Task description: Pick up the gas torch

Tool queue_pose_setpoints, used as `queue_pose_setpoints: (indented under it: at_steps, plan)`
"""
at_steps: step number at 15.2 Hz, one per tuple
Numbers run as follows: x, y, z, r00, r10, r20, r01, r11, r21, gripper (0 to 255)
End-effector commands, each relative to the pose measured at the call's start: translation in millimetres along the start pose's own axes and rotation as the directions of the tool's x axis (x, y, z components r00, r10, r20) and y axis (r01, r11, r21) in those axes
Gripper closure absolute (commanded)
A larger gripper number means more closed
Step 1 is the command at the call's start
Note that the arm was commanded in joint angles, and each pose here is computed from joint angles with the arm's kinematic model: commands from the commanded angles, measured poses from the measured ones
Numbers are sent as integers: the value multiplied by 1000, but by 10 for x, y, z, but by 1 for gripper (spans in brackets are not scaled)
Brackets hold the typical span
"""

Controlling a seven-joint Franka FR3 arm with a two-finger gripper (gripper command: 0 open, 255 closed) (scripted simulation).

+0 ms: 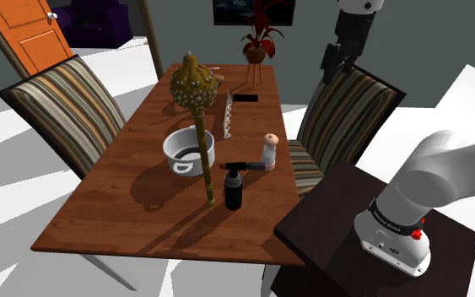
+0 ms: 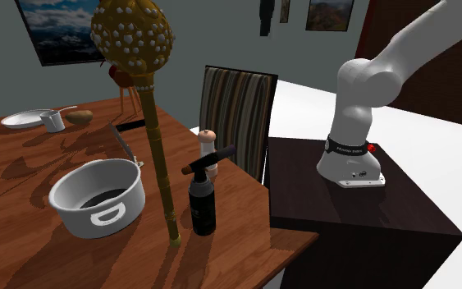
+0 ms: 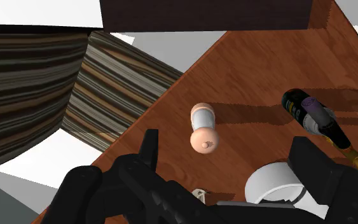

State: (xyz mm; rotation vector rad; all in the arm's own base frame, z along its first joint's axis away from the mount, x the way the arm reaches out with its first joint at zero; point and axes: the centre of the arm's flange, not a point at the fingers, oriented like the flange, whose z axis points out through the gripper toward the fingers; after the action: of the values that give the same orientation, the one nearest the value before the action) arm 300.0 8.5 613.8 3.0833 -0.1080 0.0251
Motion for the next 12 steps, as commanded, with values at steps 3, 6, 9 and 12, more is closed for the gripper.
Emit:
queue_pose_setpoints:
  at_steps: [3,6,9,12]
  plan:
    - [149,-170,149,999,-34,6,34,999,-1,0]
    - [359,-433,374,996,-86,15,86,996,-2,0]
    - [553,-706,602,990,-137,25,137,991,-2,0]
    - [731,-989,831,982,-188,34,188,982,-2,0]
